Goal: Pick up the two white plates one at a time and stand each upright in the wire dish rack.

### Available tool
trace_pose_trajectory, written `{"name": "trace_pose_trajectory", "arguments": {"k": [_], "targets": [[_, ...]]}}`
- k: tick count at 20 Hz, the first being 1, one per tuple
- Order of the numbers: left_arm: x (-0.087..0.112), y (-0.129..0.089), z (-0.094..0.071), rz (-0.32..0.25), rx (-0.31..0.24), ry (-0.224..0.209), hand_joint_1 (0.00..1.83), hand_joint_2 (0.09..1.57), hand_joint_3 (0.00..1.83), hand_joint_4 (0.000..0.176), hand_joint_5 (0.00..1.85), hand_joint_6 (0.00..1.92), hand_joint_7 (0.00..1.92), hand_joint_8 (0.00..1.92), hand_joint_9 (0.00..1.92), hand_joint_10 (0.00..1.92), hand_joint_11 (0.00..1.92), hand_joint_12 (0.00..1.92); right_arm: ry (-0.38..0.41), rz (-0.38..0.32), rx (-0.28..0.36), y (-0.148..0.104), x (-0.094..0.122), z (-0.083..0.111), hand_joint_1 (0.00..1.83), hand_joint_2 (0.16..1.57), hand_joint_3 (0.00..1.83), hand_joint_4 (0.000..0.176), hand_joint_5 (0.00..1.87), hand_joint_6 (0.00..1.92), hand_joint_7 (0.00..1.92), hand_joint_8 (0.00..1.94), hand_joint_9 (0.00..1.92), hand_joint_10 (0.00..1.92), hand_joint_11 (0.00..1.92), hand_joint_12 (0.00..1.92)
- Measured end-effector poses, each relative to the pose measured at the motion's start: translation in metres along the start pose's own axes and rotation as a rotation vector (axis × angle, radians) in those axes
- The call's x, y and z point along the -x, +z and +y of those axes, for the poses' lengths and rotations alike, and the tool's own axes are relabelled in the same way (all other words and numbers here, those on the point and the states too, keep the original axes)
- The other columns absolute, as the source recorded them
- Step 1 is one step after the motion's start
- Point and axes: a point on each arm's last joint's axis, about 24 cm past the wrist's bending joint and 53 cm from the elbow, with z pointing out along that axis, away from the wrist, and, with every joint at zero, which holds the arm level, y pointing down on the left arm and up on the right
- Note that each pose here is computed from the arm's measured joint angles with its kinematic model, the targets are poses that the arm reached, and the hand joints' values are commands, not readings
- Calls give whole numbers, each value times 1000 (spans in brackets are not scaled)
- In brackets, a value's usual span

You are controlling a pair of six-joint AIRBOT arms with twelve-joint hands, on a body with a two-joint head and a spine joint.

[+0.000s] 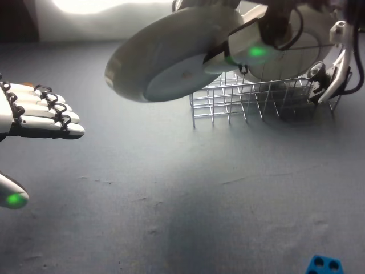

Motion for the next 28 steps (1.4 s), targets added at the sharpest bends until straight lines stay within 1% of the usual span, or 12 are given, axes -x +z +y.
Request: {"name": "trace_pose_trajectory", "arguments": {"k": [1, 4, 7, 10, 13, 17, 21, 23, 24, 25, 26, 28], "targets": [[0, 0, 0, 0, 0, 0, 0, 1049, 0, 0, 0, 0, 0, 0, 0, 0, 0, 0, 19, -14, -2, -2, 5, -1, 1236, 1080, 1, 28, 1044, 902, 1083, 807, 1214, 23, 733, 886], [-1, 0, -3, 2, -6, -1, 0, 1051, 0, 0, 0, 0, 0, 0, 0, 0, 0, 0, 66, -39, -12, -6, 16, -5, 1236, 1081, 0, 29, 1048, 896, 1077, 819, 1219, 15, 744, 882], [-1, 0, -3, 2, -6, 0, 0, 1052, 0, 0, 0, 0, 0, 0, 0, 0, 0, 0, 91, -71, -30, -11, 29, -15, 1235, 1081, 0, 28, 1045, 904, 1080, 809, 1219, 13, 740, 878], [-2, 1, -5, 3, -9, 0, 0, 1050, 0, 0, 0, 0, 0, 0, 0, 0, 0, 0, 156, -103, -57, -13, 42, -26, 1237, 1078, 0, 27, 1057, 890, 1083, 800, 1234, 13, 769, 856], [-3, 3, -8, 6, -14, 1, 0, 1046, 0, 0, 0, 0, 0, 0, 0, 0, 0, 0, 161, -119, -71, -15, 50, -34, 1233, 1086, 2, 25, 1033, 936, 1066, 819, 1212, 4, 748, 855], [-7, 5, -12, 20, -24, 11, 0, 1051, 0, 0, 0, 0, 0, 0, 0, 0, 0, 0, 158, -129, -91, -17, 58, -45, 1238, 1077, 0, 26, 1065, 880, 1076, 806, 1224, 5, 760, 854], [-9, 6, -13, 26, -24, 17, 0, 1057, 3, 0, 0, 0, 0, 0, 0, 0, 0, 0, 153, -94, -113, -18, 53, -58, 1234, 1084, 2, 26, 1042, 916, 1067, 822, 1215, 3, 741, 863], [-9, 6, -14, 26, -26, 16, 0, 1049, 0, 0, 0, 0, 0, 0, 0, 0, 0, 0, 145, -84, -125, -19, 51, -64, 1241, 1071, 0, 26, 1067, 873, 1100, 774, 1238, 9, 762, 867], [-9, 6, -13, 26, -25, 16, 0, 1048, 0, 0, 0, 0, 0, 0, 0, 0, 0, 0, 142, -80, -134, -19, 51, -69, 1356, 1065, 0, 0, 1056, 876, 1107, 720, 1053, 787, 760, 868], [-9, 6, -13, 26, -25, 17, 0, 1044, 0, 0, 0, 0, 0, 0, 0, 0, 0, 0, 142, -79, -144, -20, 51, -74, 1258, 1081, 3, 0, 1044, 917, 1065, 812, 1032, 518, 733, 875], [-9, 6, -13, 27, -24, 17, 0, 1044, 0, 0, 0, 0, 0, 0, 0, 0, 0, 0, 139, -85, -150, -20, 55, -78, 1236, 1092, 0, 18, 1035, 935, 1044, 853, 1086, 297, 719, 887], [-9, 6, -13, 26, -25, 17, 0, 1050, 0, 0, 0, 0, 0, 0, 0, 0, 0, 0, 137, -96, -158, -21, 60, -82, 1239, 1074, 0, 25, 1083, 851, 1076, 805, 1172, 132, 762, 858]]}}
